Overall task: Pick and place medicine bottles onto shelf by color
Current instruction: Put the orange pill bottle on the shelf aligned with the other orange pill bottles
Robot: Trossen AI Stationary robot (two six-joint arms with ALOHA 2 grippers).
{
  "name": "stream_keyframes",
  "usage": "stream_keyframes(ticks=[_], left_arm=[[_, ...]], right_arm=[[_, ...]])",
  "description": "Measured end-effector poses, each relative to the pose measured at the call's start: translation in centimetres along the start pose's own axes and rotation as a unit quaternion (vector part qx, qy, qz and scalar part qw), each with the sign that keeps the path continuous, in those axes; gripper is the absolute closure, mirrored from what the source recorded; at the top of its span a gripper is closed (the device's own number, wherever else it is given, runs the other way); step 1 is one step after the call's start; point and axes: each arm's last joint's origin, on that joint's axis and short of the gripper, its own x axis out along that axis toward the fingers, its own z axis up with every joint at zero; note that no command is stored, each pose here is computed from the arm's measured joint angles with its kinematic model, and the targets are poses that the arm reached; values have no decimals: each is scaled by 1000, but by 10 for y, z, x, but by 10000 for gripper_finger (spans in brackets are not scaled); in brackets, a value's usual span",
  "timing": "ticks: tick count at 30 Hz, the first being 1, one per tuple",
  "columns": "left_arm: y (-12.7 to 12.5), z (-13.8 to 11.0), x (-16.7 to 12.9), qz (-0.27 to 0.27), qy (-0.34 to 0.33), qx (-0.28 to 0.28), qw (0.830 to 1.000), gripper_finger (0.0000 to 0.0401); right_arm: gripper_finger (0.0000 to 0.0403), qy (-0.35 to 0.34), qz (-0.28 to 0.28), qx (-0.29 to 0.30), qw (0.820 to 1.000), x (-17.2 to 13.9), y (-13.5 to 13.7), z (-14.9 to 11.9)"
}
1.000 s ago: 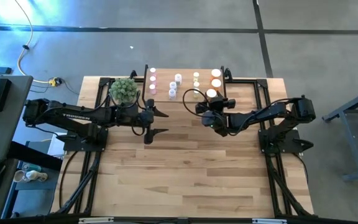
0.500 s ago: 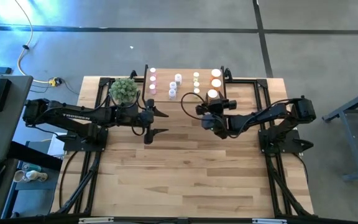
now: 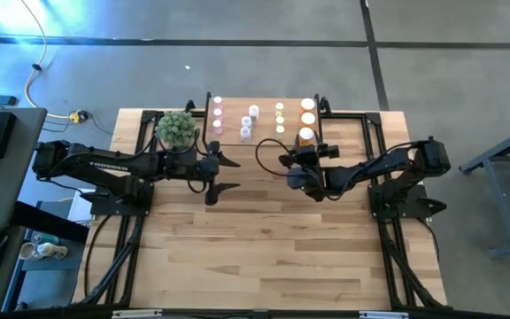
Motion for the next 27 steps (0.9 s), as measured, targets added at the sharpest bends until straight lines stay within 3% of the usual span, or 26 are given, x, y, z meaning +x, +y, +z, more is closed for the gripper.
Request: stream_keyframes(ticks=[11,27], left_arm=[[0,1,0,0,-4,0,1000,123],[0,1,0,0,-3,0,1000,123]], right_arm=[[144,1,3,-25,1000,0,0,0],[144,3,29,48,998,-1,-15,25]])
